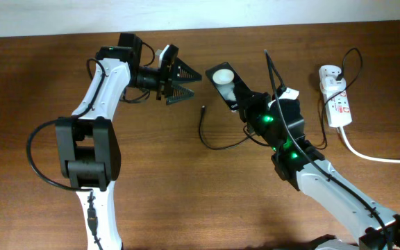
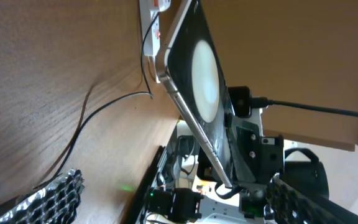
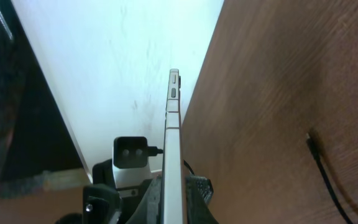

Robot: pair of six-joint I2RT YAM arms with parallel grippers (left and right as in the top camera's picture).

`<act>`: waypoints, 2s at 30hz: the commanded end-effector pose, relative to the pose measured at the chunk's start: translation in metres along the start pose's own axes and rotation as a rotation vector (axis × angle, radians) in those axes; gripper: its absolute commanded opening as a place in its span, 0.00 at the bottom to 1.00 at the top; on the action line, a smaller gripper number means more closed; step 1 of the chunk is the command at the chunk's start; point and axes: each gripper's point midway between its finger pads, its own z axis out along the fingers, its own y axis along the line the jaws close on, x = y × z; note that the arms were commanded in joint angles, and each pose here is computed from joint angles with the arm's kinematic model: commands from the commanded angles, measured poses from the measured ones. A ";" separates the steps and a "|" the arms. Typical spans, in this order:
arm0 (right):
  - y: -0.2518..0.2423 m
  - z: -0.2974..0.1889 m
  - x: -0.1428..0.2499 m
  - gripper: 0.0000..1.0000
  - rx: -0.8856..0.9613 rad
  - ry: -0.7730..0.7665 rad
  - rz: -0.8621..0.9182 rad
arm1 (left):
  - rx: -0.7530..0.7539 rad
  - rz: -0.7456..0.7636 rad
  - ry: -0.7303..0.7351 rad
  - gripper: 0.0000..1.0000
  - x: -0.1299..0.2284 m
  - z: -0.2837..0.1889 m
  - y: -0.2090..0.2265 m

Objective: Plug charger to phone and switch on socket
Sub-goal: 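Bring the left gripper to the phone's bottom edge held by right gripper, then grip the phone with the left gripper, release right, move right toward cable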

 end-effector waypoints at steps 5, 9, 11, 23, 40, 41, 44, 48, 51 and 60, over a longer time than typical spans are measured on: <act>0.027 0.008 -0.008 0.04 -0.056 -0.066 0.116 | 0.041 0.001 -0.016 0.94 -0.008 0.001 -0.027; 0.038 0.020 -0.010 0.04 -0.072 -0.064 0.147 | 0.052 -0.041 -0.011 0.90 -0.016 0.013 -0.035; 0.044 0.022 -0.010 0.04 -0.082 -0.065 0.147 | 0.057 -0.067 -0.009 0.88 -0.019 0.019 -0.039; 0.049 0.023 -0.013 0.04 -0.089 -0.079 0.147 | 0.094 -0.142 -0.004 0.63 -0.038 0.050 -0.070; 0.037 0.029 -0.013 0.04 -0.060 -0.077 0.280 | 0.057 -0.271 -0.040 0.20 -0.045 0.069 -0.071; 0.034 0.030 -0.013 0.04 -0.055 -0.078 0.280 | 0.055 -0.268 -0.048 0.19 -0.046 0.069 -0.070; 0.027 0.034 -0.013 0.04 -0.038 -0.082 0.281 | 0.049 -0.254 -0.068 0.16 -0.050 0.068 -0.070; 0.016 0.039 -0.013 0.04 -0.012 -0.084 0.282 | 0.040 -0.255 -0.083 0.11 -0.053 0.068 -0.068; 0.015 0.040 -0.013 0.04 -0.008 -0.084 0.282 | 0.036 -0.255 -0.089 0.05 -0.054 0.068 -0.068; 0.017 0.040 -0.013 0.41 -0.019 -0.083 0.281 | 0.029 -0.255 -0.102 0.00 -0.056 0.068 -0.066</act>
